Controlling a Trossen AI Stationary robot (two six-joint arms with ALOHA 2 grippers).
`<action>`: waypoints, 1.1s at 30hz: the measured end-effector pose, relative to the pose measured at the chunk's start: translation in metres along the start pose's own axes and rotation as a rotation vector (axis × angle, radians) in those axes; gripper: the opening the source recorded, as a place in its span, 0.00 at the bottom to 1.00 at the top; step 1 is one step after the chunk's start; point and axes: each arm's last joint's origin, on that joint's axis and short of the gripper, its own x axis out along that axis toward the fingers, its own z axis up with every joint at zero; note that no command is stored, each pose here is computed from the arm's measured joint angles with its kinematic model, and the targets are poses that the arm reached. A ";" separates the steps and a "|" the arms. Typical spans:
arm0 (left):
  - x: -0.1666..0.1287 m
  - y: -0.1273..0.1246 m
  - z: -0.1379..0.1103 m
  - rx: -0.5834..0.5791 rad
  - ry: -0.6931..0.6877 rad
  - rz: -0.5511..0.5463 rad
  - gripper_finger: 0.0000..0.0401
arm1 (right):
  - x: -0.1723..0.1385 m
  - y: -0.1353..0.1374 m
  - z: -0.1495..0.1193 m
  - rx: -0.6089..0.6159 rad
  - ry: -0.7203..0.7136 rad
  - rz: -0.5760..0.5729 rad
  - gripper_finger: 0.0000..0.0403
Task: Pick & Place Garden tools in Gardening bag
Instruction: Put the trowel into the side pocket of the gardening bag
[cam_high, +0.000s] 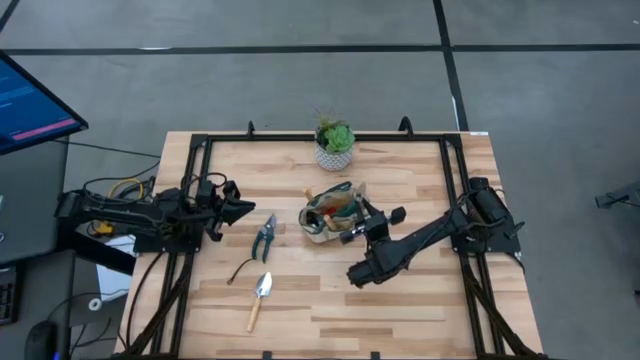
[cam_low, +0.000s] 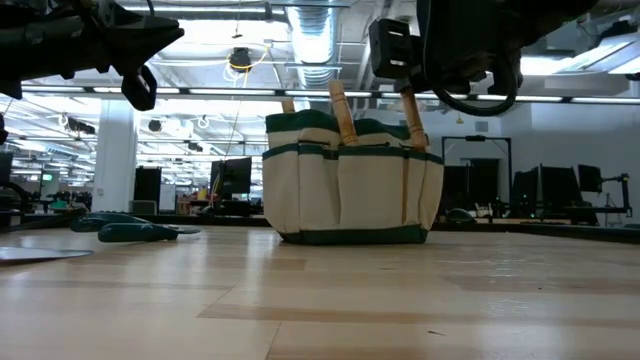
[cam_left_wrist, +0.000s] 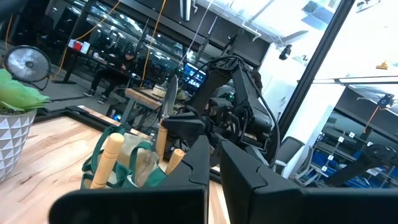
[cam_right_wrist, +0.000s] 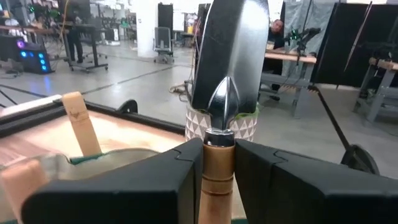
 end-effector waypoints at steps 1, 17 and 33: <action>0.000 0.000 0.000 0.000 0.000 0.000 0.02 | 0.001 0.000 0.000 0.000 -0.011 0.000 0.14; 0.000 0.000 0.000 0.000 0.000 -0.001 0.02 | -0.003 -0.001 0.007 0.016 -0.036 0.020 0.14; 0.000 0.000 0.000 0.000 0.000 0.000 0.02 | 0.006 -0.002 0.006 -0.013 -0.009 -0.017 0.14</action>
